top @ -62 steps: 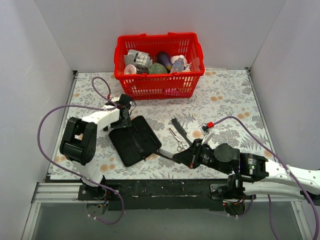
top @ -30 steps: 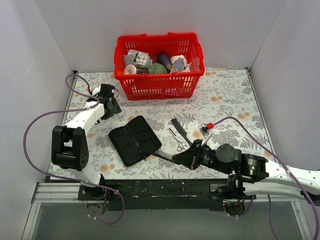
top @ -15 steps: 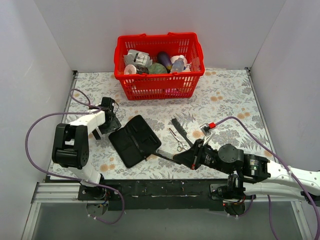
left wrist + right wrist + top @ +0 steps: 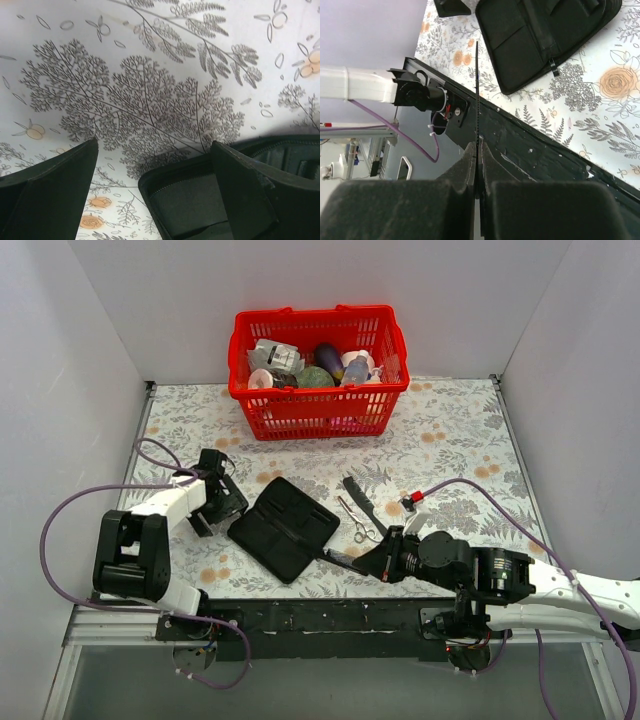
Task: Sort the hair-cutting tools
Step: Place the comb in the hairdressing tool bag.
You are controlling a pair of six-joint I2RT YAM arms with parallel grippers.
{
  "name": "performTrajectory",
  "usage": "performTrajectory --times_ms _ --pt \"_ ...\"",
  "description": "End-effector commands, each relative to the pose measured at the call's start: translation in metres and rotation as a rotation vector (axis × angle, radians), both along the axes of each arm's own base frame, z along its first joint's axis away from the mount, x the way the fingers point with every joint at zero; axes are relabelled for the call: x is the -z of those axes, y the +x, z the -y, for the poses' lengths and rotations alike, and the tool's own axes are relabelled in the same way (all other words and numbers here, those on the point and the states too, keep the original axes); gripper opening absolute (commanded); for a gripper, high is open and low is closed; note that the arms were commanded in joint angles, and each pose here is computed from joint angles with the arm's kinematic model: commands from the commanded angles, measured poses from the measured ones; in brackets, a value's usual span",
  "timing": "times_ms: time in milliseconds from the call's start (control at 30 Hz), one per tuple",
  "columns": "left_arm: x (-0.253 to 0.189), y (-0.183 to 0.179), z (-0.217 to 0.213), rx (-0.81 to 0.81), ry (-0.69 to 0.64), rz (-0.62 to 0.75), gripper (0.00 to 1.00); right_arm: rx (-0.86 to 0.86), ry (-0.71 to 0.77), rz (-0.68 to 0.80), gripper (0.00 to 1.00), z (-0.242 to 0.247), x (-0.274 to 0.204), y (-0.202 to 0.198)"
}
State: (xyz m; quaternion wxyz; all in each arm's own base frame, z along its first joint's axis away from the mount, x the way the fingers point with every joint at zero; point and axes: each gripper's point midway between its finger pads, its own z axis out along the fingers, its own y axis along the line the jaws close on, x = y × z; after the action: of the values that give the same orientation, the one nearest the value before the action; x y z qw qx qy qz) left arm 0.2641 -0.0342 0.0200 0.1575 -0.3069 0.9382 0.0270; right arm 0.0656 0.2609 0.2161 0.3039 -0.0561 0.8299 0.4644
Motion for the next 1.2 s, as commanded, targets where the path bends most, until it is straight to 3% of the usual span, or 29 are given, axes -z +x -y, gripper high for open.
performTrajectory --times_ms 0,567,1167 --pt "-0.01 -0.014 0.024 0.007 -0.118 0.018 0.97 0.069 -0.001 -0.064 0.01 0.01 0.0 0.003" --pt "-0.014 -0.056 0.078 0.077 -0.245 0.029 0.96 0.155 -0.094 -0.219 0.01 0.011 0.059 0.0" --pt "-0.026 -0.059 0.105 0.126 -0.307 0.081 0.95 0.064 -0.023 -0.282 0.01 -0.029 0.076 0.016"
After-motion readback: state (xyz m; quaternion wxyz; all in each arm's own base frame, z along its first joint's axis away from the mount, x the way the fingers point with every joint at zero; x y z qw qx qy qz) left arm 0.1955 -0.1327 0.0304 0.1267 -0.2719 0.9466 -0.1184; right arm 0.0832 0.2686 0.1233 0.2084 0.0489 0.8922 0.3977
